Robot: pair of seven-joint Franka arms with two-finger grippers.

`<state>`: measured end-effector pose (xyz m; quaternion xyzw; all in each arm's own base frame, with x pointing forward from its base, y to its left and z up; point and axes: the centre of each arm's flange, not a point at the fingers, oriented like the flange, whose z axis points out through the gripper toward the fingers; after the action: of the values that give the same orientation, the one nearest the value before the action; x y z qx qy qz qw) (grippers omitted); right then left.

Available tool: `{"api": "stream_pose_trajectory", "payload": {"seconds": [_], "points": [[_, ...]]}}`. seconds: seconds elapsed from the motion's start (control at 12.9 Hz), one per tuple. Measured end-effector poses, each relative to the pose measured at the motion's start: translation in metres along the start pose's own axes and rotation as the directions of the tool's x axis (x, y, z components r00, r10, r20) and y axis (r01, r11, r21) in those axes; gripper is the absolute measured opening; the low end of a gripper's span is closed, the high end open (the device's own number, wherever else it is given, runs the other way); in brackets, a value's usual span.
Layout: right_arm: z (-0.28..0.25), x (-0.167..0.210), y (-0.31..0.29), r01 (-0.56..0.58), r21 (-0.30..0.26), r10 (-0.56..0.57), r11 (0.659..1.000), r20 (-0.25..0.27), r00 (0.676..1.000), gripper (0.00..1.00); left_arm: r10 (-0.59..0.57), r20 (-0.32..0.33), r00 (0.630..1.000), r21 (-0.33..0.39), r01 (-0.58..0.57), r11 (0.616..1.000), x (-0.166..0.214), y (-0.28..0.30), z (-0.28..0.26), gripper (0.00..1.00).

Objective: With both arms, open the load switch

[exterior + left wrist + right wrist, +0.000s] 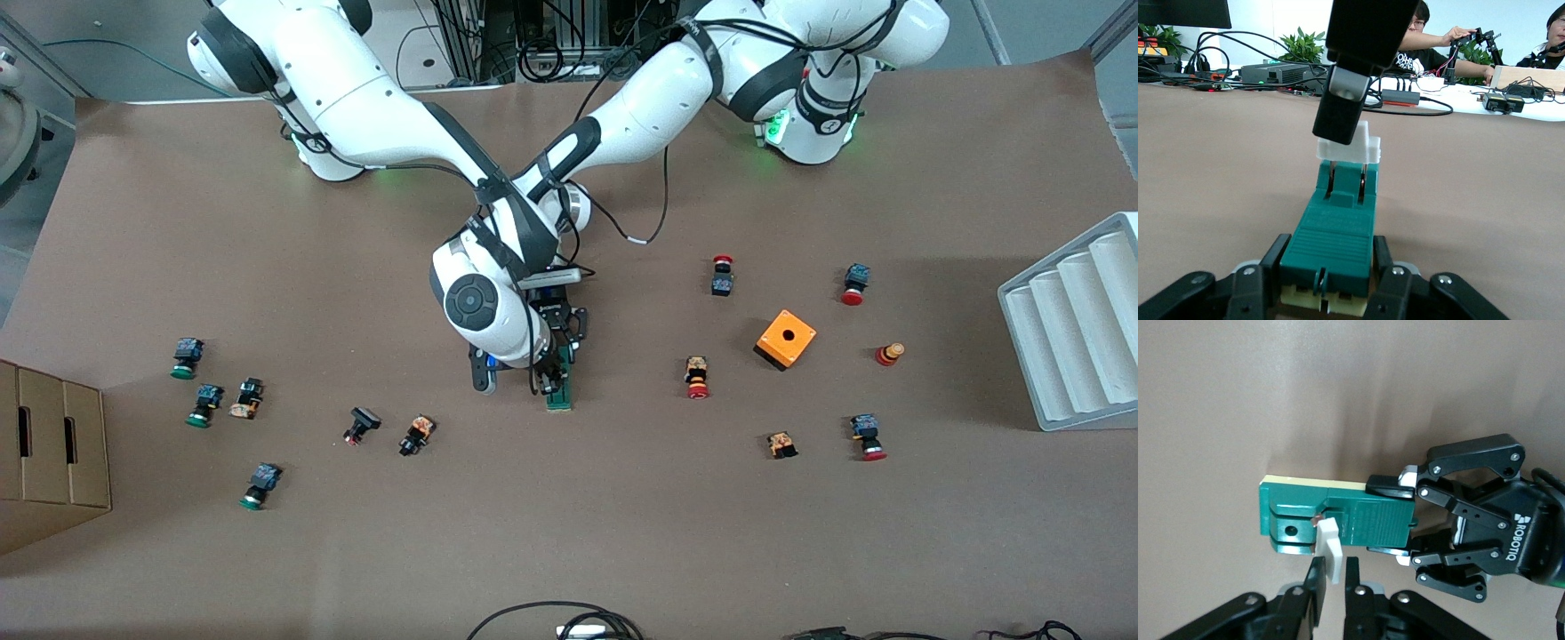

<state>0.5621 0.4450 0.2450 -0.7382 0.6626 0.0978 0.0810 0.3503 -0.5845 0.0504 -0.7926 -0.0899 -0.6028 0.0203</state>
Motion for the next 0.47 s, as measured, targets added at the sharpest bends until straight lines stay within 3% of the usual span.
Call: {"api": "stream_pose_trajectory", "payload": {"seconds": [0.47], "points": [[0.0059,-0.0054,0.008,0.015,0.001,-0.015,1.0,-0.006,1.0,0.17,0.0,0.0,1.0,0.0,0.0,1.0,0.0,0.0,0.0,0.56]]}}
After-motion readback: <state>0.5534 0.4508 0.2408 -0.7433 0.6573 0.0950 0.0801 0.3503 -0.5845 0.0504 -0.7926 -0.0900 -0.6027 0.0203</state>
